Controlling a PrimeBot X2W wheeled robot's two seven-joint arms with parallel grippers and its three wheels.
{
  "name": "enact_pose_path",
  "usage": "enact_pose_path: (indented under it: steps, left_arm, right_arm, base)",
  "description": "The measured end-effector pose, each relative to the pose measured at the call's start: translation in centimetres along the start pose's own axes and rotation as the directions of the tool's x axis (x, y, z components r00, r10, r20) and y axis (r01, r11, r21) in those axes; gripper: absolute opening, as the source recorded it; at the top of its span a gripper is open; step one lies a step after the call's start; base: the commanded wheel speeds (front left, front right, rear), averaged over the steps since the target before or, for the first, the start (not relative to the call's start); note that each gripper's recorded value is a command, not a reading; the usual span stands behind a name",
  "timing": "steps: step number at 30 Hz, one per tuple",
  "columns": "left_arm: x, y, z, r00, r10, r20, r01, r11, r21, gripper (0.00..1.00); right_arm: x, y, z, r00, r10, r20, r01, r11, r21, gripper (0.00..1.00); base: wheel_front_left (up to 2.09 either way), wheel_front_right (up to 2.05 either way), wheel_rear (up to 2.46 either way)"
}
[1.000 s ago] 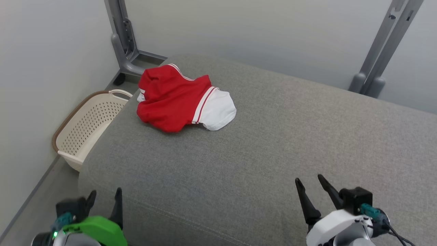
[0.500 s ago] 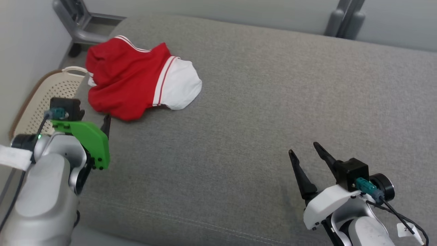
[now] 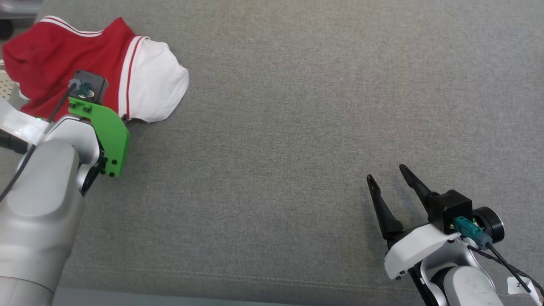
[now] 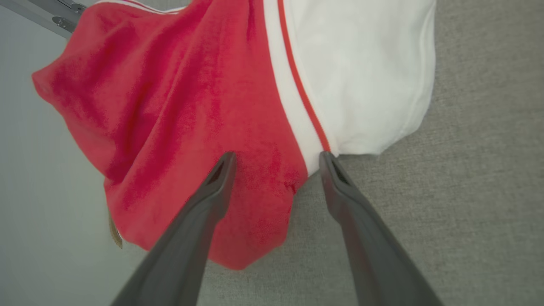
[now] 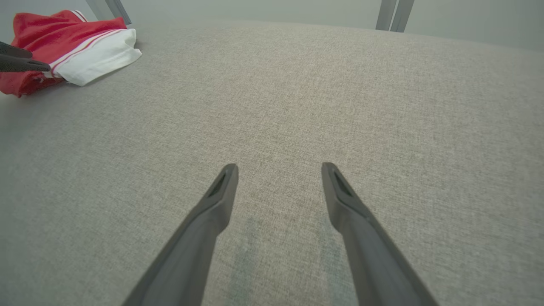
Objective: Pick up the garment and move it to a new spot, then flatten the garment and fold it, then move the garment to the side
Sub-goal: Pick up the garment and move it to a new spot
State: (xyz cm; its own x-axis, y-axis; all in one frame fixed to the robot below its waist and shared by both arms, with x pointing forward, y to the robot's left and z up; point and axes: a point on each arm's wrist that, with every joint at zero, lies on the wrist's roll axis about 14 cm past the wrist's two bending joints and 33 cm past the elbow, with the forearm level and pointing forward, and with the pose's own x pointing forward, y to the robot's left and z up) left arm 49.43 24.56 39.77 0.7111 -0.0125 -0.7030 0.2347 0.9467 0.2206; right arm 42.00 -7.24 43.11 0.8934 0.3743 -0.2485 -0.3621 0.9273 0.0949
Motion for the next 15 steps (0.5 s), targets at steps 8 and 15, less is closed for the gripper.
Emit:
enact_pose_path:
  steps: [8, 15]
  left_arm:
    - [2.9, -0.6, -0.4, 0.999, -0.015, -0.042, 0.016, 1.0, 0.004, 0.0]
    - [3.4, -1.0, -0.7, 0.999, -0.018, -0.044, 0.017, 1.0, -0.026, 0.0]
  right_arm:
    - [-0.1, -1.6, -1.6, 0.998, -0.044, -0.04, 0.045, 0.999, 0.017, 1.0]
    - [-0.6, -1.9, -1.9, 0.997, -0.055, -0.045, 0.056, 0.998, 0.032, 1.0]
  base:
    - [0.0, 0.0, 0.0]
    - [0.0, 0.0, 0.0]
